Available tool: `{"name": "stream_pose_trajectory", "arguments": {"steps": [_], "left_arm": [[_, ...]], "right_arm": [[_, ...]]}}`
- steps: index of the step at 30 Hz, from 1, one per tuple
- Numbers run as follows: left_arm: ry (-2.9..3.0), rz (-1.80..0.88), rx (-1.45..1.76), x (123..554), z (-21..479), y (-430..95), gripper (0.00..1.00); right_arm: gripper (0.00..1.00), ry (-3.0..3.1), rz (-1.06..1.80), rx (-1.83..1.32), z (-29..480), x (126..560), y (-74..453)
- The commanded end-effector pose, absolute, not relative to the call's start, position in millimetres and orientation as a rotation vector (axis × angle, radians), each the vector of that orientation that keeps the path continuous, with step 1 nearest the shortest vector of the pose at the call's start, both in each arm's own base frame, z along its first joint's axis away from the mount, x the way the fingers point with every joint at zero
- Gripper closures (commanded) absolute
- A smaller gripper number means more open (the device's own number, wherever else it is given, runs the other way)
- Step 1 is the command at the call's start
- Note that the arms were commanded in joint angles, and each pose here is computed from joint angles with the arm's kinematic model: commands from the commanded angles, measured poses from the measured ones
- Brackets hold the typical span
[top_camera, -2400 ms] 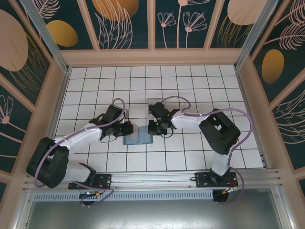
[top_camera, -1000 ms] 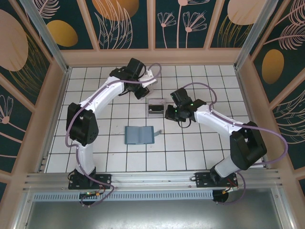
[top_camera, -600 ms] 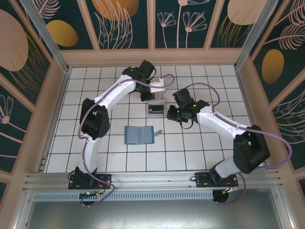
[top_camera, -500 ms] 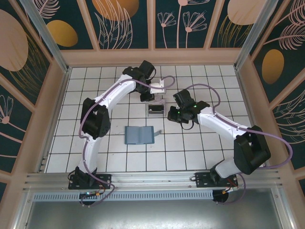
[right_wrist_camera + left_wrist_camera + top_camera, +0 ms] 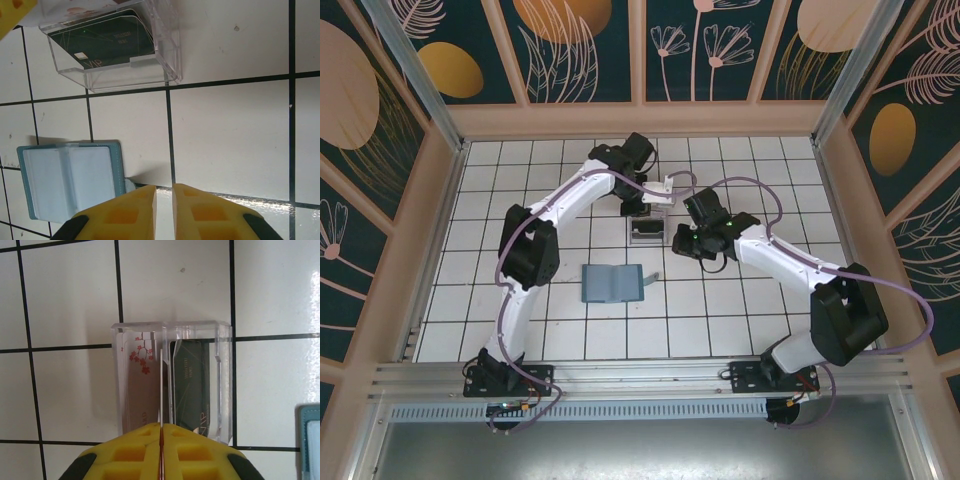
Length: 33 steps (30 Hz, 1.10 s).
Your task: Take the credit cards out of the card holder
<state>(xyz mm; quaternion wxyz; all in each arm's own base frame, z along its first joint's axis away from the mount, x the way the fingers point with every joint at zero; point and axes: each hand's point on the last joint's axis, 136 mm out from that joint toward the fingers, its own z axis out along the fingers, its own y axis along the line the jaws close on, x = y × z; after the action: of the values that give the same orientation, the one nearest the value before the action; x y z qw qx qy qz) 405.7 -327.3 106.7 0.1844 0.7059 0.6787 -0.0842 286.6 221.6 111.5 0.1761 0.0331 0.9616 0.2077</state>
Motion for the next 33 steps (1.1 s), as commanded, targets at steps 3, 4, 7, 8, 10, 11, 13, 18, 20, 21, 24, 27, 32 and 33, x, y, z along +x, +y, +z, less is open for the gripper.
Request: {"name": "stream_pose_trajectory", "arguments": {"steps": [3,4,7,8,10,11,13,18,20,21,24,27,32,33], "left_arm": [[1.896,-0.213,2.027,410.0,98.7,-330.6,0.94],[1.891,-0.211,2.023,410.7,100.8,-331.5,0.95],[1.866,-0.198,2.004,414.5,111.7,-333.6,0.97],[1.856,-0.198,1.996,414.9,116.3,-334.9,0.98],[1.829,-0.203,1.978,416.0,125.8,-338.4,0.99],[1.818,-0.209,1.971,416.5,129.2,-339.5,0.99],[1.792,-0.243,1.957,414.0,136.1,-344.4,0.99],[1.757,-0.312,1.907,410.7,133.0,-354.2,0.99],[1.754,-0.342,1.877,410.8,130.8,-357.9,0.99],[1.753,-0.360,1.864,411.0,129.7,-358.6,0.99],[1.760,-0.387,1.841,410.5,124.6,-361.0,0.99],[1.774,-0.395,1.827,411.2,120.1,-360.4,0.98],[1.814,-0.351,1.817,414.4,112.7,-355.0,0.88],[1.819,-0.334,1.810,416.6,113.3,-353.2,0.85]], "right_arm": [[0.83,2.735,0.564,0.120,106.9,285.5,214.5],[0.83,2.735,0.565,0.119,107.1,285.5,214.8],[0.83,2.730,0.567,0.115,108.7,286.5,215.5],[0.83,2.732,0.563,0.116,108.0,286.5,215.2],[0.83,2.731,0.565,0.117,108.6,287.0,215.1],[0.83,2.732,0.565,0.117,108.3,286.8,215.1],[0.83,2.733,0.567,0.119,107.6,286.5,215.0],[0.83,2.735,0.571,0.119,105.9,284.9,215.0],[0.83,2.736,0.572,0.117,105.7,283.9,214.6],[0.83,2.737,0.571,0.120,105.2,283.9,214.2],[0.83,2.738,0.571,0.118,105.1,282.7,213.8],[0.83,2.738,0.571,0.120,104.4,282.1,213.0],[0.83,2.739,0.576,0.118,103.3,281.7,213.6],[0.83,2.741,0.575,0.117,102.8,281.8,213.8]]}}
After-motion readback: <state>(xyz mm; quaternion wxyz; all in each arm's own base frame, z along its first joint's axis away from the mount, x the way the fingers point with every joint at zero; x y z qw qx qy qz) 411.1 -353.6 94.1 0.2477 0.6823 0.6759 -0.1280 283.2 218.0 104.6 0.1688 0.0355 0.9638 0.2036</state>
